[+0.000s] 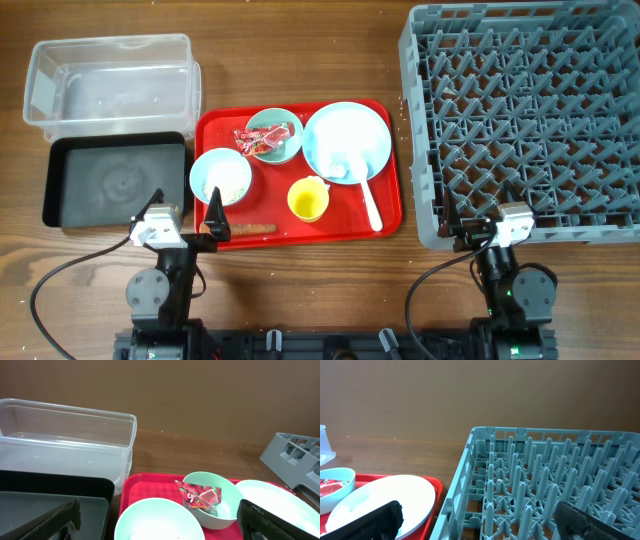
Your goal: Sort waste into correct bins and load items into the dishwasher rack
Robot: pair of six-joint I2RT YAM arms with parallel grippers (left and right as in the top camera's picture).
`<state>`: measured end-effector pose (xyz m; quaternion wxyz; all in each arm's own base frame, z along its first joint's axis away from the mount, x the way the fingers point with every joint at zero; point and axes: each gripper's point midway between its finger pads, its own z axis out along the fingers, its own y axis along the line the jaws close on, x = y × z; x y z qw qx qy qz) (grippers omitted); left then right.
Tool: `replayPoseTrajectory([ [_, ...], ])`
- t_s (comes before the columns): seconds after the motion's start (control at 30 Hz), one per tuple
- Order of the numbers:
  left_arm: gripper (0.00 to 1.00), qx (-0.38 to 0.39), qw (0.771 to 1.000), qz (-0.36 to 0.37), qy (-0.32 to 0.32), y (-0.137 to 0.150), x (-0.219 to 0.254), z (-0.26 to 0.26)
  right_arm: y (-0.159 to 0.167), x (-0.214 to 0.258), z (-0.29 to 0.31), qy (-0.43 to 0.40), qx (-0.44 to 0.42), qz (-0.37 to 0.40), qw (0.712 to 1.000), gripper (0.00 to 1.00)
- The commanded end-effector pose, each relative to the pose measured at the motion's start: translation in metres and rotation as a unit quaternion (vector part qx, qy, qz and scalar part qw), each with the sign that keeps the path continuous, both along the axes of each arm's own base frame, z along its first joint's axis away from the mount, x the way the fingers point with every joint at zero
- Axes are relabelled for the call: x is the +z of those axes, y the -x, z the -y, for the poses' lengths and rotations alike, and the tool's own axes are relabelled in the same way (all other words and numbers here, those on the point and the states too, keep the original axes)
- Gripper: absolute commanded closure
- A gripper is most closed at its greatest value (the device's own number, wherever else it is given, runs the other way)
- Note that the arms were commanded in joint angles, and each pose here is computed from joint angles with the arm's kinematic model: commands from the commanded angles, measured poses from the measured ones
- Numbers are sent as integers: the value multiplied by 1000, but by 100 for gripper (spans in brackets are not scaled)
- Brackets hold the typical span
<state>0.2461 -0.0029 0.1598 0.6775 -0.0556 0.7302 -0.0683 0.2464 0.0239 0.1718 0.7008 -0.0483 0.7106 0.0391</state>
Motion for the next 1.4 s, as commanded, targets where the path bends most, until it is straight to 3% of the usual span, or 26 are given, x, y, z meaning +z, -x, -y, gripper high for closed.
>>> replayPoseTrajectory([
  [0.0,0,0,1000,-1,-10,0,-3,0,0,1,1,-10,-2,2,1000,0],
  [0.13,0,4,1000,1,-10,0,-2,-1,0,2,1,-74,-2,-6,997,0],
  [0.3,0,5,1000,-3,3,1,4,-1,4,11,2,-71,-5,-14,997,0],
  [0.63,0,-2,994,-113,5,-12,37,1,1,48,2,-69,-9,-77,995,0],
  [0.87,0,-30,962,-272,17,-50,67,11,-16,53,1,-62,-20,-229,971,0],
  [1.03,0,-37,930,-365,17,-60,79,17,-26,53,0,-58,-24,-320,945,0],
  [1.27,0,-56,921,-385,28,-76,66,25,-34,47,0,-56,-27,-346,936,0],
  [1.37,0,-109,921,-369,52,-95,65,45,-35,45,0,-56,-27,-350,935,0],
])
